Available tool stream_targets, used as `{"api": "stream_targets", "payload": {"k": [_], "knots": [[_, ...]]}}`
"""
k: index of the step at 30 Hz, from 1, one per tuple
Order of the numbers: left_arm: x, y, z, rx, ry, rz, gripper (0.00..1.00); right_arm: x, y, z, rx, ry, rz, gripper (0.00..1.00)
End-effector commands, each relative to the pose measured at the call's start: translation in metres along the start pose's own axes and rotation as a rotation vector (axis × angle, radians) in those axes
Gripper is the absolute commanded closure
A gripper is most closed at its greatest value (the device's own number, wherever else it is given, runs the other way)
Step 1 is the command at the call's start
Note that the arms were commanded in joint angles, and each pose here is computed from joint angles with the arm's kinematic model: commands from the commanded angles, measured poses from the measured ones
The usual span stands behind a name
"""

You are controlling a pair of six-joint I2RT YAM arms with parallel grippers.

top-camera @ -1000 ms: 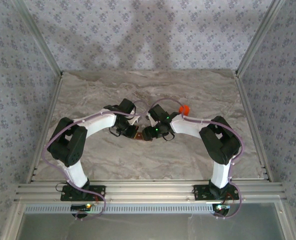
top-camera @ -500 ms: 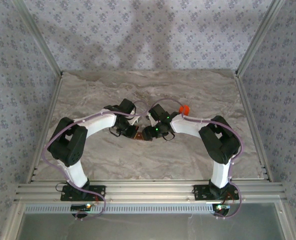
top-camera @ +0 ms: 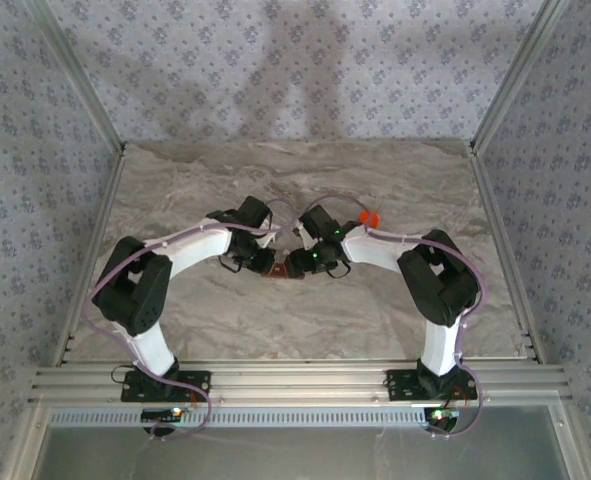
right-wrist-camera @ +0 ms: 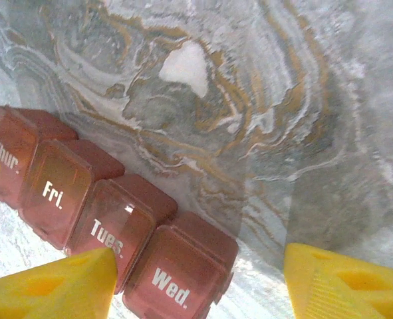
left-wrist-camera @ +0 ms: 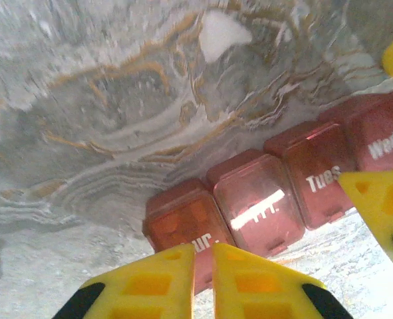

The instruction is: Sort the pills into containers

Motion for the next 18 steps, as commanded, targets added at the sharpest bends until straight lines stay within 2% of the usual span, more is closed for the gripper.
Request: {"api": "stream_targets", "payload": {"k": [1, 5, 6, 7, 8, 12, 15, 18], "knots": [[0.005, -0.040, -0.030, -0.199, 0.006, -0.085, 0.79, 0.007, -0.016, -0.019, -0.022, 0.015, -0.025, 0.30], [0.016, -0.073, -0.046, -0.369, -0.010, -0.154, 0.62, 0.023, -0.045, -0.045, -0.095, 0.008, -0.095, 0.24], [0.020, -0.083, -0.049, -0.415, -0.017, -0.173, 0.50, 0.028, -0.055, -0.050, -0.116, 0.005, -0.111, 0.23], [0.024, -0.093, -0.051, -0.461, -0.023, -0.192, 0.30, 0.032, -0.066, -0.056, -0.141, 0.002, -0.130, 0.21], [0.027, -0.101, -0.052, -0.495, -0.025, -0.204, 0.03, 0.036, -0.076, -0.061, -0.156, 0.005, -0.148, 0.20], [0.045, -0.135, -0.052, -0.623, -0.047, -0.269, 0.02, 0.039, -0.130, -0.083, -0.285, 0.010, -0.189, 0.16], [0.058, -0.162, -0.046, -0.721, -0.067, -0.371, 0.02, 0.025, -0.175, -0.095, -0.408, 0.030, -0.183, 0.12], [0.073, -0.189, -0.035, -0.840, -0.087, -0.476, 0.02, -0.006, -0.217, -0.101, -0.549, 0.070, -0.110, 0.01]]}}
Point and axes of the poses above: each hand's point on the last joint's axis, 136 mm out from that joint toward the fingers, its own y axis out along the fingers, its own x axis along the line the jaws close on, z = x × y, the point moved 6 cm from there along -y, back along the fingers, and after that the axes turned 13 degrees about y, right-handed, at the moved point
